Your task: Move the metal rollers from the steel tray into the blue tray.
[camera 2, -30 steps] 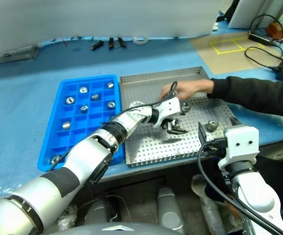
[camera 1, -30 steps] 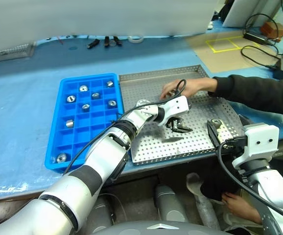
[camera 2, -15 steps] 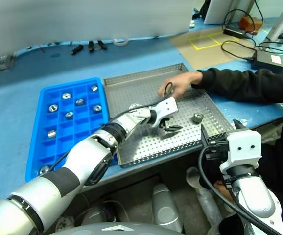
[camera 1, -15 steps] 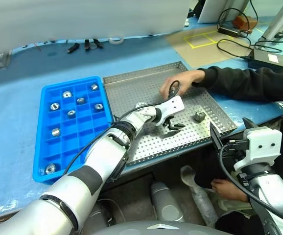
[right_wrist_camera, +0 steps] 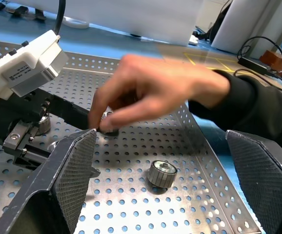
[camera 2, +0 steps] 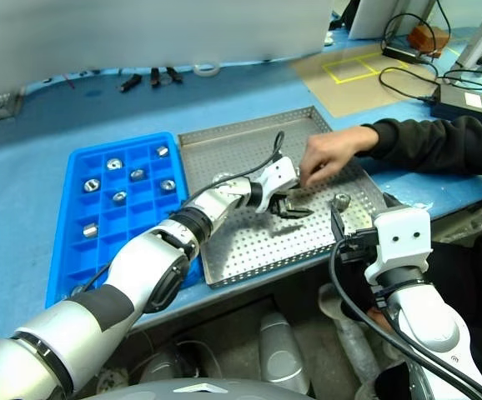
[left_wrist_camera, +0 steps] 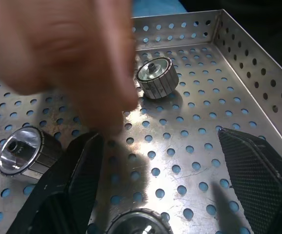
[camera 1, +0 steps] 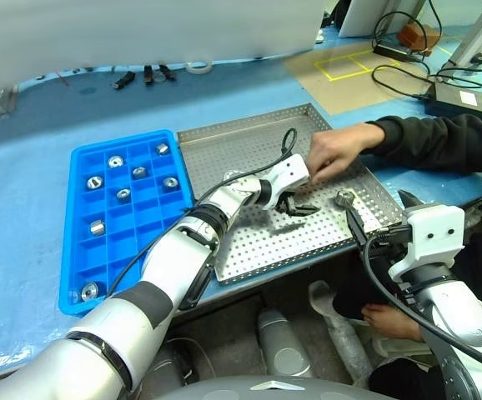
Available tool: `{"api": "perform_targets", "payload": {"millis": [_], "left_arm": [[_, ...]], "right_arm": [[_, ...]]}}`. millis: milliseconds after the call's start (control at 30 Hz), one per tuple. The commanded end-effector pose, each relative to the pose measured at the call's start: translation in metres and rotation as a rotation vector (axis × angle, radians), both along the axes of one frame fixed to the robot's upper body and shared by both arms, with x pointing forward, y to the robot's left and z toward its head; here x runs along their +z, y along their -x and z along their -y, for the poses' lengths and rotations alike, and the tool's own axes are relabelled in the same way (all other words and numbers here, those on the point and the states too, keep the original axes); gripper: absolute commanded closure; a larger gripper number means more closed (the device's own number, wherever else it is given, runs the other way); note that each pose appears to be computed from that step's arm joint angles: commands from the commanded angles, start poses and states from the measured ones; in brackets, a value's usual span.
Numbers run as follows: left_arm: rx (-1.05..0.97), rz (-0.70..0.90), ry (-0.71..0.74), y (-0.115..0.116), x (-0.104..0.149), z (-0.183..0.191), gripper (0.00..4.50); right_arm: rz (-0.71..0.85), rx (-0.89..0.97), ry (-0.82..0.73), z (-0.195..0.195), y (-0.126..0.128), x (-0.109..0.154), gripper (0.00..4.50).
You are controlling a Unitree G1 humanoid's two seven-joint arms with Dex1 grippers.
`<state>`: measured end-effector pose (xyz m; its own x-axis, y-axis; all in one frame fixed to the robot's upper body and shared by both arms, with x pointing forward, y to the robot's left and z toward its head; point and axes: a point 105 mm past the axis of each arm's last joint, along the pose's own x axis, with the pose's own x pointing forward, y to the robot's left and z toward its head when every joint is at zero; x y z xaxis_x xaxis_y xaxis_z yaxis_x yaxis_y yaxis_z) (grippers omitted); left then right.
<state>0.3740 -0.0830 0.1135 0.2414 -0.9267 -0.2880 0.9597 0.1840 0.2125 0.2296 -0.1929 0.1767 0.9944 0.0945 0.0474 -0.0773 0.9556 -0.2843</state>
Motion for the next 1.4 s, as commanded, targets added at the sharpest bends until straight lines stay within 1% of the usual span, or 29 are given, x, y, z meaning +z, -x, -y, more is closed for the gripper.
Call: {"api": "perform_targets", "payload": {"millis": [33,1400], "left_arm": [[-0.014,0.048,0.028,-0.0014,0.0135,0.0029,0.61],[0.005,0.048,0.020,-0.0051,0.0112,-0.0045,0.61]], "right_arm": [[0.043,0.016,0.012,-0.0034,0.0024,0.0116,0.00],[0.032,0.063,0.023,-0.0074,-0.0070,0.0116,0.00]]}}
